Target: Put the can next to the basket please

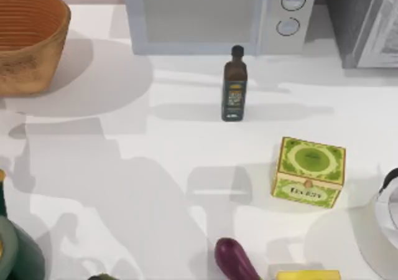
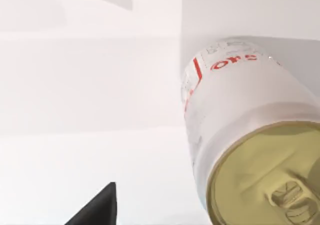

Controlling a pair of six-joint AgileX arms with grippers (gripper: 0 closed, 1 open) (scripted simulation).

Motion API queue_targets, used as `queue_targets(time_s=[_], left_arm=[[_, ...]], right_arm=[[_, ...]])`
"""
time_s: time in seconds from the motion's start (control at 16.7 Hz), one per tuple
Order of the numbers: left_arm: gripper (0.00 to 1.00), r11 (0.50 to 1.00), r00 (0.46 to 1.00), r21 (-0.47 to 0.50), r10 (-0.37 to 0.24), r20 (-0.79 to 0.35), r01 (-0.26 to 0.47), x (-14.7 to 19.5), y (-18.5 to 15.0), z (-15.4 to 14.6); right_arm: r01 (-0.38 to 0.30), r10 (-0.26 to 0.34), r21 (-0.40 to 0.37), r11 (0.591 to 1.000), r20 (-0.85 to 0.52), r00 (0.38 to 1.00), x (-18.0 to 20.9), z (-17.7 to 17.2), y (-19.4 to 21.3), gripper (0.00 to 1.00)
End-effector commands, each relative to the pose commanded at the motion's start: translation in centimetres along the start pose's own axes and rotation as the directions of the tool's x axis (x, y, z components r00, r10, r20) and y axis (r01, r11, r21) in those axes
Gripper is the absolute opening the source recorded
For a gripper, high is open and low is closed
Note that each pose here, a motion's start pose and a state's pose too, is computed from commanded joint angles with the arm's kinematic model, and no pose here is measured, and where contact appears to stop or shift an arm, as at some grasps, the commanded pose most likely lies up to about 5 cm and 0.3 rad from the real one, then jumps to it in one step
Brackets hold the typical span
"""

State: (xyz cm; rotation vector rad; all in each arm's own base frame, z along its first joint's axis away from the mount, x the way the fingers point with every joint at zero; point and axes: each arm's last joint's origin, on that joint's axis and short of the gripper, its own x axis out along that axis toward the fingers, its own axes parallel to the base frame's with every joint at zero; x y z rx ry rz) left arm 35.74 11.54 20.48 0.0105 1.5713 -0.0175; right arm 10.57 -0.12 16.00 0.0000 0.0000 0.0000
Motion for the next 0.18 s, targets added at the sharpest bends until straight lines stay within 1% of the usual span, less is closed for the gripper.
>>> queue_targets(time_s=[0.18], left_arm=[[1.00, 1.000, 1.000, 0.001, 0.005, 0.003, -0.005, -0.50, -0.39, 0.27]], right_arm=[[0.000, 0.000, 0.000, 1.000, 0.000, 1.000, 0.00, 0.00, 0.00, 1.00]])
